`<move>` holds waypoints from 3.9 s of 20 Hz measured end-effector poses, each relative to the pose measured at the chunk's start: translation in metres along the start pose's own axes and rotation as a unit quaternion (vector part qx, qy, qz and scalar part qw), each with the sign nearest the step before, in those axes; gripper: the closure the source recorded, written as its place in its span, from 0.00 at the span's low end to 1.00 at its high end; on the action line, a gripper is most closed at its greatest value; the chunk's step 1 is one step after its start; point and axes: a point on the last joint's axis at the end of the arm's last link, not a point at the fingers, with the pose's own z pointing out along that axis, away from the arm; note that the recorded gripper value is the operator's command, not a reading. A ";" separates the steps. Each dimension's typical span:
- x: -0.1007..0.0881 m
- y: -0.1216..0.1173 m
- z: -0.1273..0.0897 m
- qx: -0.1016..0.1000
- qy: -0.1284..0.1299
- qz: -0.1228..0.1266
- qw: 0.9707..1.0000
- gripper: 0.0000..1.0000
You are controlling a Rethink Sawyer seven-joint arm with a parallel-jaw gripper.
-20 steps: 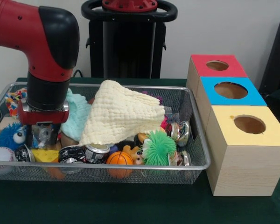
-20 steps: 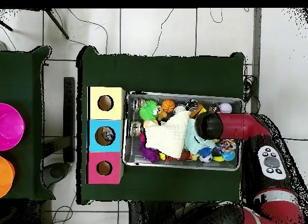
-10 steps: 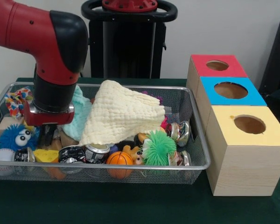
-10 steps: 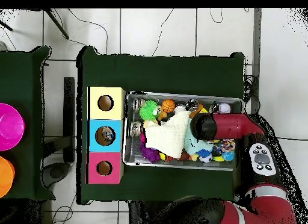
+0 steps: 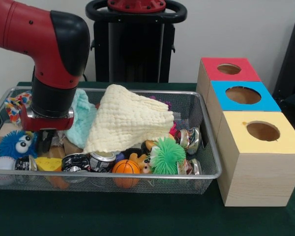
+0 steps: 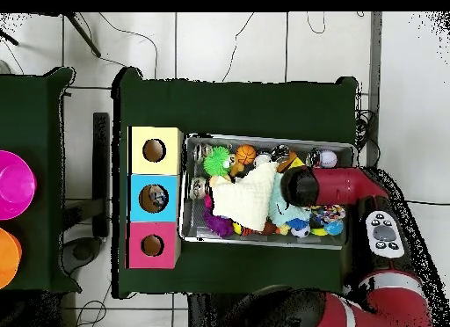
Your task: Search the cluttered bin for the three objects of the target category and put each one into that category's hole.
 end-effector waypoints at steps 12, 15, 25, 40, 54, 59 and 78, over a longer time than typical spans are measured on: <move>0.004 -0.010 0.000 0.011 -0.024 0.008 1.000 0.00; 0.005 -0.008 0.001 0.011 -0.027 0.008 1.000 0.00; 0.017 -0.019 -0.012 0.006 -0.032 0.025 0.999 0.00; 0.040 -0.030 -0.033 -0.003 -0.031 0.045 0.999 0.00; 0.042 -0.001 -0.034 -0.044 -0.030 0.061 0.997 0.00; 0.042 0.019 -0.037 -0.061 -0.024 0.061 0.996 0.00; 0.045 0.041 -0.043 -0.080 -0.010 0.055 0.995 0.00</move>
